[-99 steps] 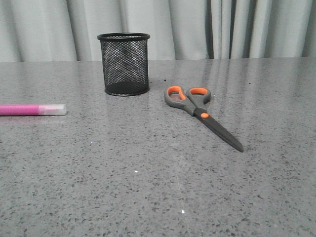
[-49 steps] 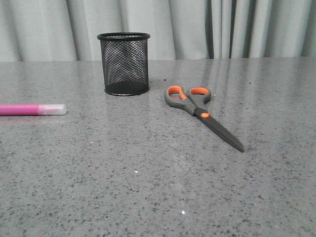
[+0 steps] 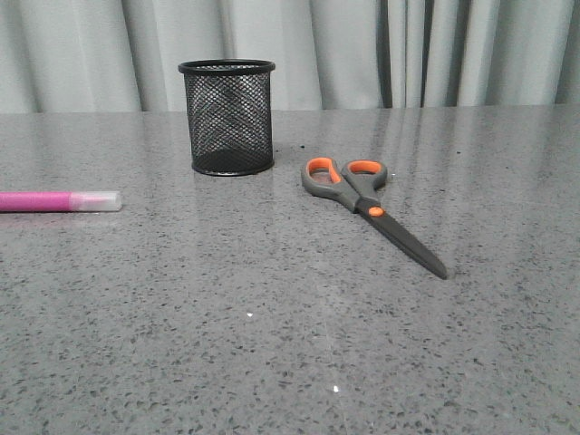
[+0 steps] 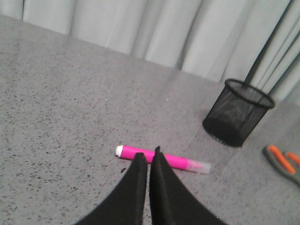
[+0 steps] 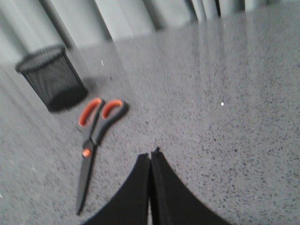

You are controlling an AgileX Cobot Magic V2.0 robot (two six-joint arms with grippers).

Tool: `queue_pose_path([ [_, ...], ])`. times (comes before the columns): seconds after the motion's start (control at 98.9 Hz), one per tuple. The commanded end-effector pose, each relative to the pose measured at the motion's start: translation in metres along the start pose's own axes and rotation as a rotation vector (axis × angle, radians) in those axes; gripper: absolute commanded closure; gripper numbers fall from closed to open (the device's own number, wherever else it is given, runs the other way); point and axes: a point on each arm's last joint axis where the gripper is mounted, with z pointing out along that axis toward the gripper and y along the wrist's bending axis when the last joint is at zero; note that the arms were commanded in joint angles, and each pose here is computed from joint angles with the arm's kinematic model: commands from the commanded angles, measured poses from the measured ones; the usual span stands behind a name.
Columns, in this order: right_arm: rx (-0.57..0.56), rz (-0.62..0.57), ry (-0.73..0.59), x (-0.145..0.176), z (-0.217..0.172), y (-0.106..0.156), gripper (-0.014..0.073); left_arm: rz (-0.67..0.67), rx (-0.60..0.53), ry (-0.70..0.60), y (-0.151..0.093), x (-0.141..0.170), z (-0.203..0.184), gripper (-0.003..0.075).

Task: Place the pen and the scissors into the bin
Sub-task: 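Lower the left gripper onto the pink marker and grasp it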

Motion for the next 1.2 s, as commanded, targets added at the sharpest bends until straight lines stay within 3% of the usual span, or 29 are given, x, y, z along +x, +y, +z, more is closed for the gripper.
queue_pose_path([
  [0.0,0.024,-0.066,0.038,-0.033,0.016,0.005,0.0643,0.084,-0.027,0.045,-0.006,-0.031,0.007,0.0739],
  [0.293,0.022,-0.108,0.239,-0.067,0.061,0.012,0.0620,0.207,-0.010,0.257,-0.013,-0.065,0.050,0.0736],
  [0.394,0.023,-0.114,0.256,-0.071,0.069,0.012,0.0469,0.234,0.018,0.300,-0.014,-0.070,0.067,0.0695],
  [0.485,0.023,-0.119,0.261,-0.073,0.073,0.013,0.0274,0.255,0.044,0.329,-0.016,-0.074,0.081,0.0600],
  [0.556,0.022,-0.134,0.256,-0.074,0.075,0.013,0.0190,0.262,0.061,0.349,-0.017,-0.078,0.093,0.0514],
  [0.667,0.021,-0.150,0.249,-0.075,0.075,0.013,0.0197,0.298,0.090,0.399,-0.016,-0.080,0.116,0.0435],
  [0.92,0.017,-0.193,0.244,-0.076,0.075,0.013,0.0204,0.465,0.241,0.606,-0.015,-0.076,0.175,0.0428],
  [1.193,0.018,-0.197,0.244,-0.076,0.075,0.012,0.0204,0.842,0.596,0.783,-0.012,-0.061,0.227,0.0428],
])
